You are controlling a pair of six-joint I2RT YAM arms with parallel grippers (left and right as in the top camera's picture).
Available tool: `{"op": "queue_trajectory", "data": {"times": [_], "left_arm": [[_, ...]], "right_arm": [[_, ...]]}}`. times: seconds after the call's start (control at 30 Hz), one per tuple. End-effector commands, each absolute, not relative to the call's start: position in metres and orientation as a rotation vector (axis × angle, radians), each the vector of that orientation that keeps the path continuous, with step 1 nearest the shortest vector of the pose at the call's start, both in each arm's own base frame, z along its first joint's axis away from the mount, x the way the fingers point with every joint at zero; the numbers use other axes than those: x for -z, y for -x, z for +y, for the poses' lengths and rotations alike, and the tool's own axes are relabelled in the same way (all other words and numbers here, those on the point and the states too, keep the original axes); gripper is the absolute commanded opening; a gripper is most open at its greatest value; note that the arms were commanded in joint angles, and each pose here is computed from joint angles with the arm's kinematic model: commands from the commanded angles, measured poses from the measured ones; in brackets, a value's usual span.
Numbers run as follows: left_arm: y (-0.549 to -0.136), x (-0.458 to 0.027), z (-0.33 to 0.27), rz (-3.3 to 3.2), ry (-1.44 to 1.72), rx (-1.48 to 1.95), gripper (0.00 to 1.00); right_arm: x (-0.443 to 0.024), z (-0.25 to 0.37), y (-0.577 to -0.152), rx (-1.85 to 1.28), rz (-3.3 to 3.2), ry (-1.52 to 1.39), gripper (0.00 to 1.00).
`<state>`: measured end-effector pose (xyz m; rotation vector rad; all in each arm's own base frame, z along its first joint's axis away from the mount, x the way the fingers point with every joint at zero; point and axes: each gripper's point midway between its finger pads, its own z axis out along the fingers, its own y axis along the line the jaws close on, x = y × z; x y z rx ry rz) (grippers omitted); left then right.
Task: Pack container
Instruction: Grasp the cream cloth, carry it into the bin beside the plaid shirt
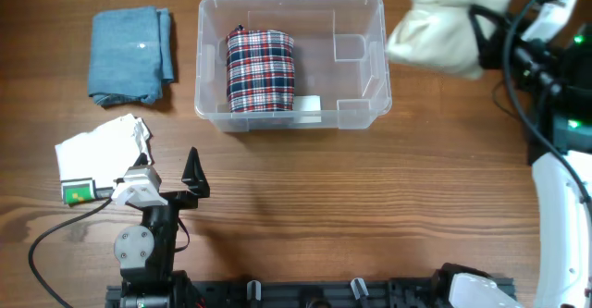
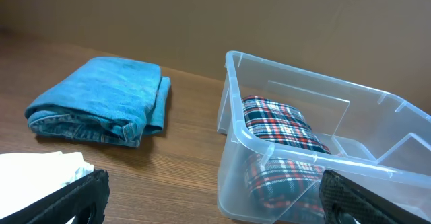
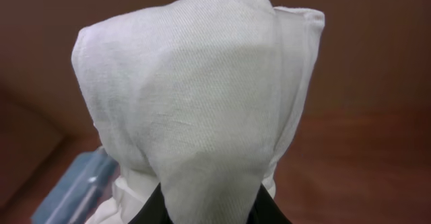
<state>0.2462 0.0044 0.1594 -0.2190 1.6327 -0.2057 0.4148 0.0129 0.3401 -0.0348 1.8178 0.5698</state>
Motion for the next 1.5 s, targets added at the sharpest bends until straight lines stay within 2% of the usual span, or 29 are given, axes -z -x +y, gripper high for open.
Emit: {"op": "queue_trajectory", "data": {"times": [0.0,0.23,0.43,0.67,0.73,0.77,0.8,0.83,0.93,0.97,1.0,1.13,1.33,1.47], "left_arm": [[-0.246,-0.156,0.005,1.638,0.214,0.199,1.0],[-0.246,-0.156,0.005,1.638,0.214,0.199,1.0],[-0.246,-0.156,0.005,1.638,0.214,0.199,1.0],[-0.246,-0.156,0.005,1.638,0.214,0.199,1.0],[-0.246,-0.156,0.005,1.638,0.214,0.199,1.0],[-0.246,-0.156,0.005,1.638,0.215,0.199,1.0],[-0.246,-0.156,0.005,1.638,0.214,0.199,1.0],[-0.246,-0.156,0.005,1.638,0.214,0.198,1.0],[-0.246,-0.156,0.005,1.638,0.214,0.199,1.0],[-0.246,-0.156,0.005,1.638,0.214,0.199,1.0],[-0.246,-0.156,0.005,1.638,0.214,0.199,1.0],[-0.246,-0.156,0.005,1.638,0.214,0.199,1.0],[-0.246,-0.156,0.005,1.638,0.214,0.199,1.0],[-0.246,-0.156,0.005,1.638,0.214,0.199,1.0]], "right_arm": [[-0.366,0.077,-0.413,-0.632,1.744,0.216,0.04],[-0.293,0.163,-0.447,-0.632,1.871,0.328,0.04],[-0.23,0.175,-0.48,-0.679,1.964,0.277,0.04],[-0.165,0.179,-0.493,-0.702,2.091,0.228,0.04],[-0.157,0.179,-0.494,-0.701,2.109,0.224,0.12],[-0.154,0.178,-0.495,-0.693,2.114,0.218,0.22],[-0.153,0.177,-0.496,-0.686,2.116,0.214,0.34],[-0.153,0.176,-0.496,-0.679,2.116,0.21,0.57],[-0.155,0.176,-0.497,-0.68,2.107,0.21,0.89],[-0.157,0.177,-0.497,-0.689,2.104,0.209,0.95],[-0.158,0.179,-0.497,-0.707,2.103,0.205,0.98],[-0.18,0.188,-0.497,-0.766,2.064,0.243,0.99],[-0.255,0.195,-0.494,-0.823,1.982,0.272,0.99],[-0.295,0.159,-0.49,-0.627,2.045,0.148,1.0]]}}
